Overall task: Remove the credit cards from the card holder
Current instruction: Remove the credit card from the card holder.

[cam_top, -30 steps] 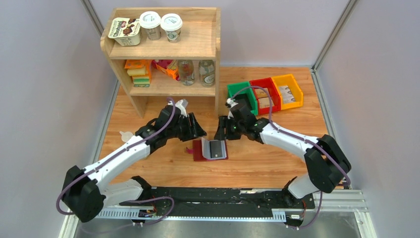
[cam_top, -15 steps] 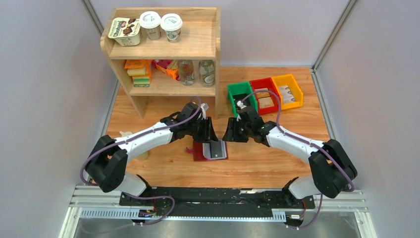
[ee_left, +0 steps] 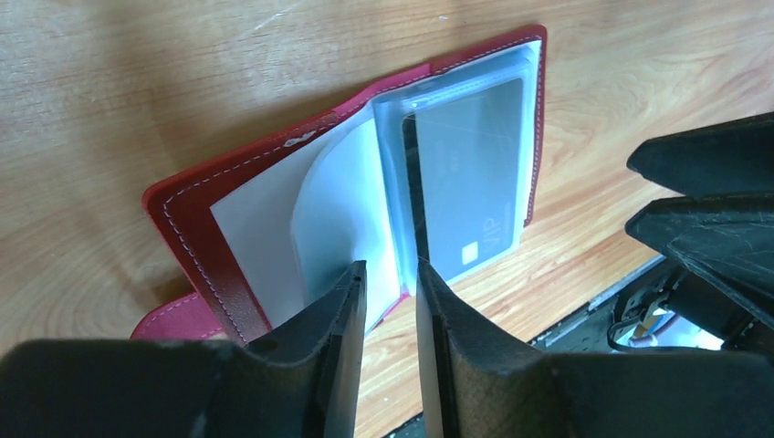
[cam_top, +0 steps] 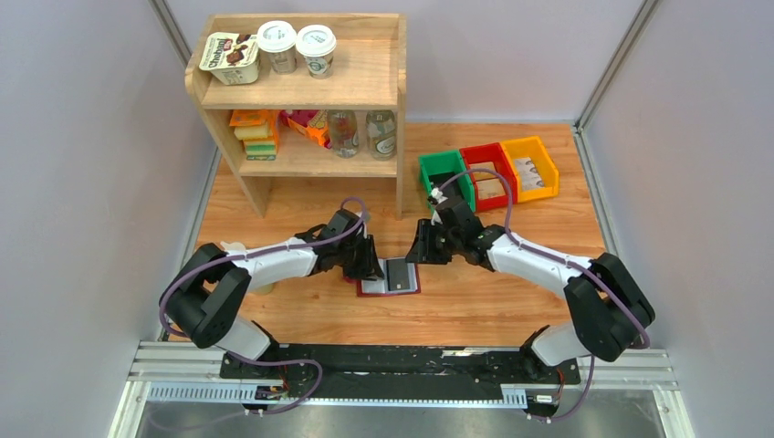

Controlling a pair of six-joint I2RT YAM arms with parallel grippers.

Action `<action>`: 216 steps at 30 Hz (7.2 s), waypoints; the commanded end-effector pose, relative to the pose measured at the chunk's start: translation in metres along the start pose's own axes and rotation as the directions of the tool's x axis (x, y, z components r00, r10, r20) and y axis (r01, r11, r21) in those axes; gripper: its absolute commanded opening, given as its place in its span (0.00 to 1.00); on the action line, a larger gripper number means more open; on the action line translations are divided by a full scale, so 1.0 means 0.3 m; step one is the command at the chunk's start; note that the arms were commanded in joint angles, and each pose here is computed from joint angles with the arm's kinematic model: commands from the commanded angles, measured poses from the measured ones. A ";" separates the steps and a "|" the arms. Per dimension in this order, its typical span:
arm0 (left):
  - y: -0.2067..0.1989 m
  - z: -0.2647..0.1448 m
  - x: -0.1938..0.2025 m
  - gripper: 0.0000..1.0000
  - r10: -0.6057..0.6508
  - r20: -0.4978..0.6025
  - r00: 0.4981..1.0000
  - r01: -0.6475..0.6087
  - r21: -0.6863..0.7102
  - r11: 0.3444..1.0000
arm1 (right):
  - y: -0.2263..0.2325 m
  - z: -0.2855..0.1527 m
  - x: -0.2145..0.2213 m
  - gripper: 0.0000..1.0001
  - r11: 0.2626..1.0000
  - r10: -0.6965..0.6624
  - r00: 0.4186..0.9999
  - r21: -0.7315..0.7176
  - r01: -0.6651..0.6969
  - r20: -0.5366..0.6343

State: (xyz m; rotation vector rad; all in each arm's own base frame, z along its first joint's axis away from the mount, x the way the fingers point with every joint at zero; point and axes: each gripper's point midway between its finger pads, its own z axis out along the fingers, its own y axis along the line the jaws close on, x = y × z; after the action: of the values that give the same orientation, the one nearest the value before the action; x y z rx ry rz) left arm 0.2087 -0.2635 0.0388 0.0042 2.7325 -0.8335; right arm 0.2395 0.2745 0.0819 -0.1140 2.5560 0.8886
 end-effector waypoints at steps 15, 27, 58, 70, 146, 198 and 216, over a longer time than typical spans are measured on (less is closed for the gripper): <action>-0.025 0.045 -0.064 0.30 -0.080 0.164 0.983 0.058 0.137 0.989 | 0.013 0.131 0.016 0.24 0.999 0.009 0.999 -0.046 -0.012 -0.053; -0.034 0.053 -0.066 0.39 -0.163 0.181 0.970 0.127 0.198 0.972 | -0.071 0.166 0.104 0.18 1.000 0.022 0.994 0.001 -0.022 -0.108; -0.168 -0.044 -0.106 0.12 -0.244 0.189 0.951 0.160 0.374 0.913 | -0.121 0.186 0.154 0.17 0.999 0.047 0.990 0.031 -0.044 -0.131; -0.197 -0.024 -0.107 0.10 -0.259 0.157 0.953 0.171 0.425 0.889 | -0.135 0.200 0.171 0.17 0.998 0.049 0.988 0.041 -0.044 -0.146; 0.039 0.038 0.008 0.00 -0.282 0.145 0.948 0.238 0.262 0.935 | -0.108 0.178 0.179 0.00 0.998 0.055 0.991 -0.014 -0.057 -0.121; 0.001 -0.017 0.018 0.04 -0.332 0.179 0.926 0.235 0.416 0.878 | -0.174 0.201 0.232 0.00 0.997 0.067 0.985 0.040 -0.062 -0.156; -0.102 -0.092 -0.021 0.08 -0.300 0.224 0.927 0.122 0.576 0.808 | -0.188 0.209 0.237 0.00 0.997 0.068 0.984 0.050 -0.061 -0.166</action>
State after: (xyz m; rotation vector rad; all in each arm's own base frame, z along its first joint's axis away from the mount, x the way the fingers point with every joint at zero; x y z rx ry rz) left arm 0.1983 -0.2616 0.0403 -0.3906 2.2972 -1.3942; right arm 0.2290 0.3119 0.0318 -0.1293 2.5516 1.1502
